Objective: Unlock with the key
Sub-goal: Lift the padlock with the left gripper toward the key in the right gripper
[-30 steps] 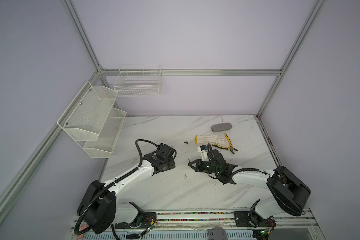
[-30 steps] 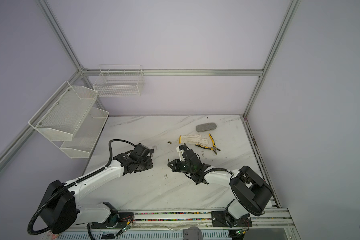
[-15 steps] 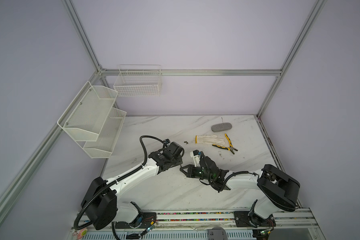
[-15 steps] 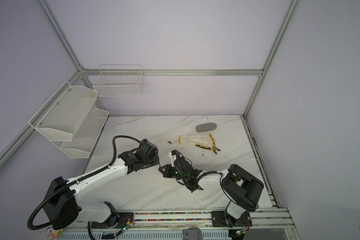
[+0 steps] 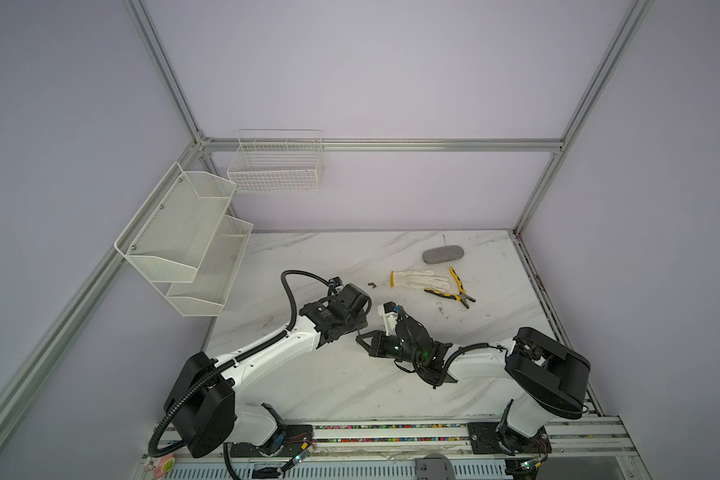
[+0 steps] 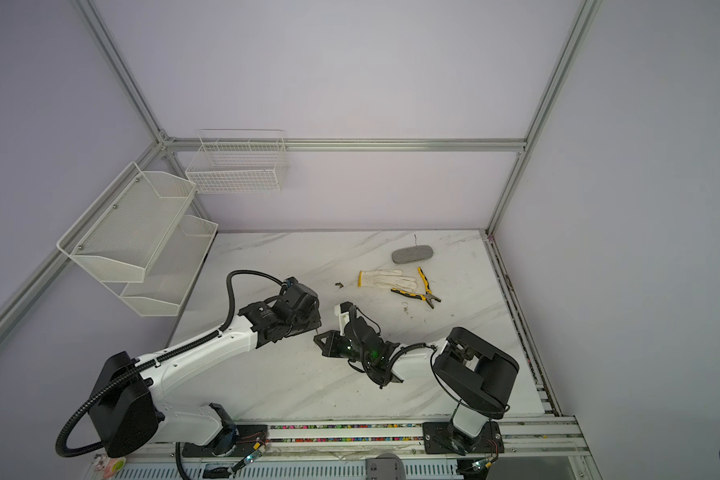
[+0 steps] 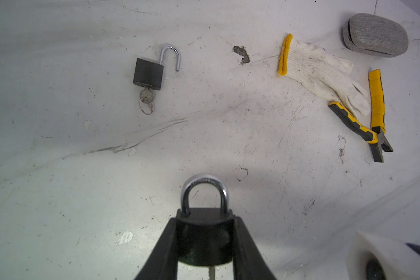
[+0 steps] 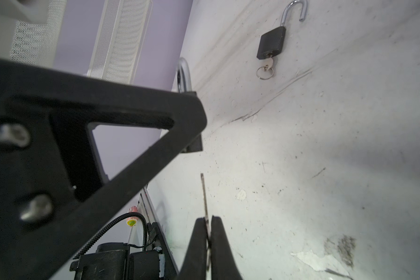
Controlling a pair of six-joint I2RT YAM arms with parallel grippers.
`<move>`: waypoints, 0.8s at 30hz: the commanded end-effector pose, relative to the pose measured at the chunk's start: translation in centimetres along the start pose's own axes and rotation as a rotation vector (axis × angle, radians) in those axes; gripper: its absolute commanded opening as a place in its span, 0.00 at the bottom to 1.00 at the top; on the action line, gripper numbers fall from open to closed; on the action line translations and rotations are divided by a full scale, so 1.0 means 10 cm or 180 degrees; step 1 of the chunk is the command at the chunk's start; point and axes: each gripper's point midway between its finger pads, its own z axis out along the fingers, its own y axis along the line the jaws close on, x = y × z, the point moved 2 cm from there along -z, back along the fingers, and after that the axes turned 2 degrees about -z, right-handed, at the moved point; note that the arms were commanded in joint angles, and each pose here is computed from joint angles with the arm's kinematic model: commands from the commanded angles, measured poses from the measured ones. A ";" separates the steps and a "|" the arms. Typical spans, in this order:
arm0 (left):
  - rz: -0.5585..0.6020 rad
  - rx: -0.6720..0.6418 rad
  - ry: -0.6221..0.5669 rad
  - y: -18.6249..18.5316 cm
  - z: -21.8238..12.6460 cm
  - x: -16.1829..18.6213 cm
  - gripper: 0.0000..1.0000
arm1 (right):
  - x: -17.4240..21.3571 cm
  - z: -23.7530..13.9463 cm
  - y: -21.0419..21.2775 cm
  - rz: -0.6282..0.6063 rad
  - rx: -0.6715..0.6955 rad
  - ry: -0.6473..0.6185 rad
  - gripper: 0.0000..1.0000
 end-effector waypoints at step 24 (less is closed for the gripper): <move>-0.0131 0.0381 -0.0243 -0.35 -0.23 -0.29 0.00 | -0.25 0.07 0.21 -0.0070 -0.0237 -0.0266 0.00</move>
